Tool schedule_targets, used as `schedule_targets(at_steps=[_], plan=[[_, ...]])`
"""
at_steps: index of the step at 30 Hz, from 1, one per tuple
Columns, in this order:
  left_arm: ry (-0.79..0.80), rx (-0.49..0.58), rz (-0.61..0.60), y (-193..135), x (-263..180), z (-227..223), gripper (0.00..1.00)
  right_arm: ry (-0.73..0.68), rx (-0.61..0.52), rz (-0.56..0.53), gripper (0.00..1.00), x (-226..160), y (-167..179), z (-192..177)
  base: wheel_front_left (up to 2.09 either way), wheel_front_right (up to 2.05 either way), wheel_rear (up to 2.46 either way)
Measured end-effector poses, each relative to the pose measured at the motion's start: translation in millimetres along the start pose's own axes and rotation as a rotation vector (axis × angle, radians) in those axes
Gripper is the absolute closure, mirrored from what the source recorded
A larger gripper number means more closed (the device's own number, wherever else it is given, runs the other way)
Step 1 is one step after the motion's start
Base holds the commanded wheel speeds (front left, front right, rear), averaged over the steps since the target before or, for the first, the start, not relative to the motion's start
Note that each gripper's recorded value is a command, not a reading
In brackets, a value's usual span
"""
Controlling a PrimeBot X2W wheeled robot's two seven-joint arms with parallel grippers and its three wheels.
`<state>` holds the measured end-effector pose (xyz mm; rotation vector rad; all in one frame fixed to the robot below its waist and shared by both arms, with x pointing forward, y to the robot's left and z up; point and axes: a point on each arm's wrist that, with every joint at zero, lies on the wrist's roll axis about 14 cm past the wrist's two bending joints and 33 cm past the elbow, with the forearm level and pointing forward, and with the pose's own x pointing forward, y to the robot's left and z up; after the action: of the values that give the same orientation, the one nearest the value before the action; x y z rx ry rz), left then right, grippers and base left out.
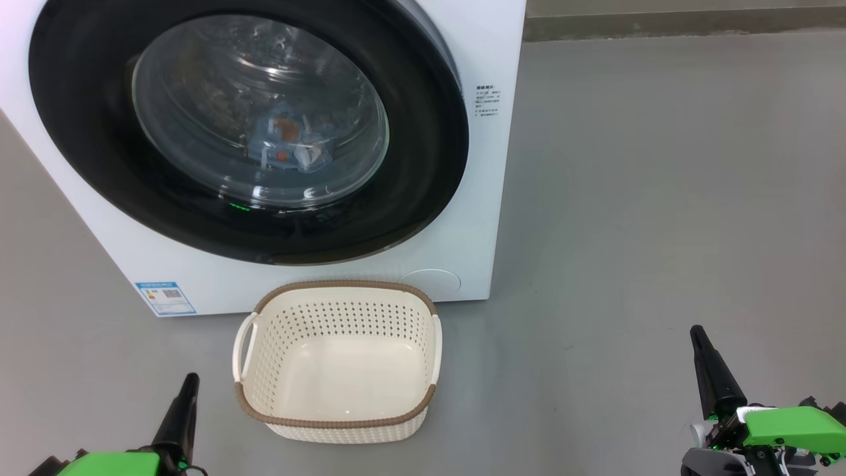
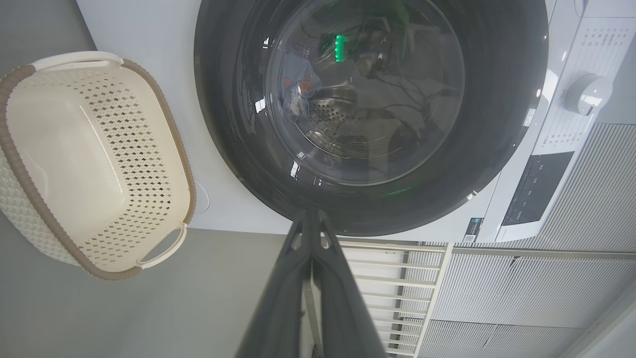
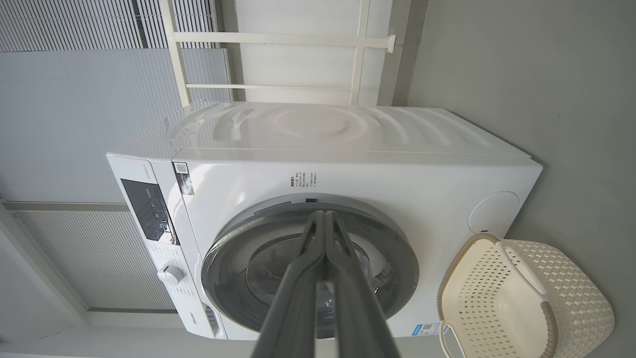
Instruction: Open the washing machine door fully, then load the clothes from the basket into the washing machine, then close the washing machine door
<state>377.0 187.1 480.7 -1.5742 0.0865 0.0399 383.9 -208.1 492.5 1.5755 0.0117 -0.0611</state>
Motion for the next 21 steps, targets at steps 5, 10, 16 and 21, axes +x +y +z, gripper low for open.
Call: schedule_targets(at_steps=[5,10,16,21], plan=[[-0.001,0.0,0.0,0.0,0.0,0.1,1.0,0.0,0.0,0.0,1.0,0.0,0.0,0.0,0.0,0.0,0.0],[-0.001,-0.001,0.0,-0.1,0.0,0.2,1.0,0.0,0.0,0.0,1.0,0.0,0.0,0.0,0.0,0.0,0.0],[-0.001,-0.002,0.0,-0.1,0.0,0.0,1.0,0.0,0.0,0.0,1.0,0.0,0.0,0.0,0.0,0.0,0.0],[-0.001,-0.003,0.0,-0.1,0.1,-0.3,1.0,0.0,0.0,0.0,1.0,0.0,0.0,0.0,0.0,0.0,0.0]])
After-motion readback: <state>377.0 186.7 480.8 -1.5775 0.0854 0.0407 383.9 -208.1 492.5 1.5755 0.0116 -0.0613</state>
